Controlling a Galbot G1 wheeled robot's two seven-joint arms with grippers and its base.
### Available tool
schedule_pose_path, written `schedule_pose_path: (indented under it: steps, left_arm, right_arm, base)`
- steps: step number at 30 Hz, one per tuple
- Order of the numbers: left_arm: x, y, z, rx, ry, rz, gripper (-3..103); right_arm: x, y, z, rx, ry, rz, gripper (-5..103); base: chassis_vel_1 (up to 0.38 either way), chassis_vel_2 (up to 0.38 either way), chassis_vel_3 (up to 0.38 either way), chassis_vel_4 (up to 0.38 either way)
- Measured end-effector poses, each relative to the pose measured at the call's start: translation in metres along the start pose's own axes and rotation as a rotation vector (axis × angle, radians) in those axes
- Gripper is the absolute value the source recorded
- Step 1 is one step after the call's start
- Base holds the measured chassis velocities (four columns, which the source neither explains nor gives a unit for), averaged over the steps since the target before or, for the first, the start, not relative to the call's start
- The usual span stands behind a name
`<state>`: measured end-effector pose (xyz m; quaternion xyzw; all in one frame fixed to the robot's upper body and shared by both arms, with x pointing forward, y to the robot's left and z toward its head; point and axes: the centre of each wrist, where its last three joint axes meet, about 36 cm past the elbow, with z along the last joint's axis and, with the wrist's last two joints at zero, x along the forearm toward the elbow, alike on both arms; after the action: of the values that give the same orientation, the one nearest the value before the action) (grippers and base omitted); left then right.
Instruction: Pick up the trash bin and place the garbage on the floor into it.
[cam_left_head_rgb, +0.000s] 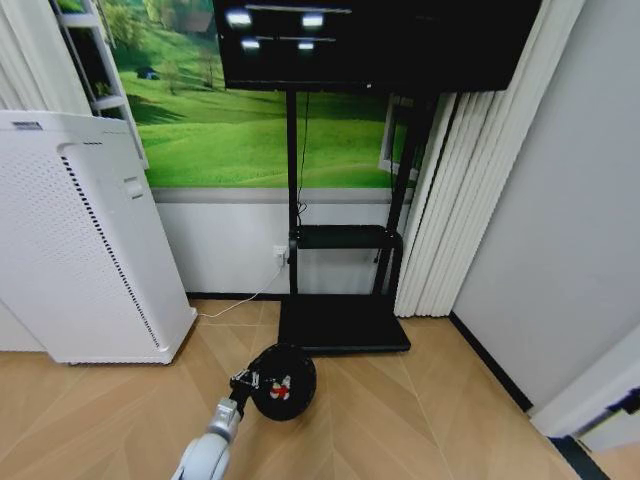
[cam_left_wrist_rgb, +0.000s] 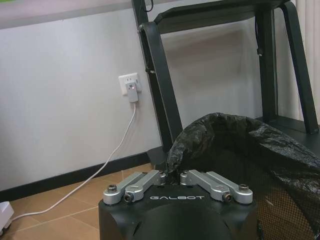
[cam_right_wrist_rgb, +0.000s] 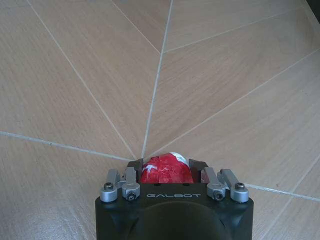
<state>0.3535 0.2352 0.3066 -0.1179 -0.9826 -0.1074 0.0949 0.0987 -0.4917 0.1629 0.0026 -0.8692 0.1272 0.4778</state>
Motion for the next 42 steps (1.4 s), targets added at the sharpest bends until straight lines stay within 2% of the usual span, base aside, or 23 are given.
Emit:
schedule_pose_path:
  steps: [5,9,11,16,17,20,23,24,25,26,27,29,34,37,38,40,41,42]
  left_arm:
    - [0.0,0.0,0.0,-0.001,-0.001,-0.001,7]
    - [-0.001,-0.001,0.001,0.001,0.001,-0.003,7]
    - [-0.001,-0.002,0.001,0.003,-0.001,-0.002,7]
    - [-0.002,-0.004,0.001,0.007,-0.002,0.001,7]
    - [-0.002,-0.004,0.001,0.007,-0.002,0.001,7]
    - [-0.003,-0.006,0.001,0.008,-0.002,0.003,7]
    - [-0.003,-0.006,0.001,0.008,-0.002,0.004,7]
    - [-0.003,-0.007,0.001,0.008,-0.003,0.004,7]
    - [-0.003,-0.007,0.001,0.008,-0.003,0.005,7]
    - [-0.003,-0.007,0.001,0.008,-0.003,0.005,7]
    - [-0.003,-0.007,0.001,0.008,-0.003,0.005,7]
    - [-0.004,-0.007,0.001,0.008,-0.003,0.005,7]
    - [-0.004,-0.007,0.001,0.007,-0.003,0.005,7]
    - [-0.005,-0.005,0.001,0.004,-0.001,0.005,7]
    - [-0.005,-0.005,0.001,0.004,-0.001,0.005,7]
    - [-0.007,-0.006,0.001,0.004,-0.003,0.008,7]
    - [-0.007,-0.006,0.001,0.004,-0.003,0.008,7]
    - [-0.008,-0.007,0.0,0.004,-0.004,0.011,7]
  right_arm:
    - [-0.001,-0.001,-0.001,-0.001,-0.013,0.004,51]
    - [-0.003,-0.003,-0.016,-0.008,-0.05,0.019,51]
    - [-0.007,-0.011,-0.03,-0.005,-0.087,0.049,47]
    - [-0.009,-0.014,-0.051,-0.003,-0.164,0.053,26]
    - [-0.009,-0.014,-0.051,-0.003,-0.164,0.053,26]
    - [-0.009,-0.019,-0.05,0.008,-0.168,0.06,10]
    - [-0.008,-0.019,-0.048,0.011,-0.166,0.06,10]
    - [-0.007,-0.019,-0.046,0.016,-0.162,0.061,2]
    - [-0.006,-0.019,-0.044,0.019,-0.157,0.065,-2]
    - [-0.006,-0.019,-0.043,0.02,-0.148,0.068,4]
    - [-0.006,-0.019,-0.043,0.02,-0.148,0.068,4]
    - [-0.005,-0.022,-0.042,0.021,-0.127,0.079,14]
    - [-0.002,-0.029,-0.039,0.028,-0.111,0.094,25]
    - [0.005,-0.037,-0.036,0.042,-0.101,0.102,41]
    - [0.005,-0.037,-0.036,0.042,-0.101,0.102,41]
    - [0.008,-0.039,-0.034,0.049,-0.1,0.102,52]
    - [0.008,-0.039,-0.034,0.049,-0.1,0.102,52]
    - [0.01,-0.04,-0.032,0.056,-0.098,0.1,58]
  base:
    - [0.0,0.0,0.0,0.0]
    - [0.0,0.0,0.0,0.0]
    - [0.0,0.0,0.0,0.0]
    - [-0.015,0.031,0.095,0.03]
    - [-0.044,0.001,0.052,-0.001]
    - [0.0,0.0,0.0,0.0]
    - [0.0,0.0,0.0,0.0]
    - [0.0,0.0,0.0,0.0]
    - [0.0,0.0,0.0,0.0]
    - [0.0,0.0,0.0,0.0]
    - [0.0,0.0,0.0,0.0]
    - [0.0,0.0,0.0,0.0]
    - [0.0,0.0,0.0,0.0]
    - [0.0,0.0,0.0,0.0]
    - [0.0,0.0,0.0,0.0]
    - [0.0,0.0,0.0,0.0]
    - [0.0,0.0,0.0,0.0]
    - [0.0,0.0,0.0,0.0]
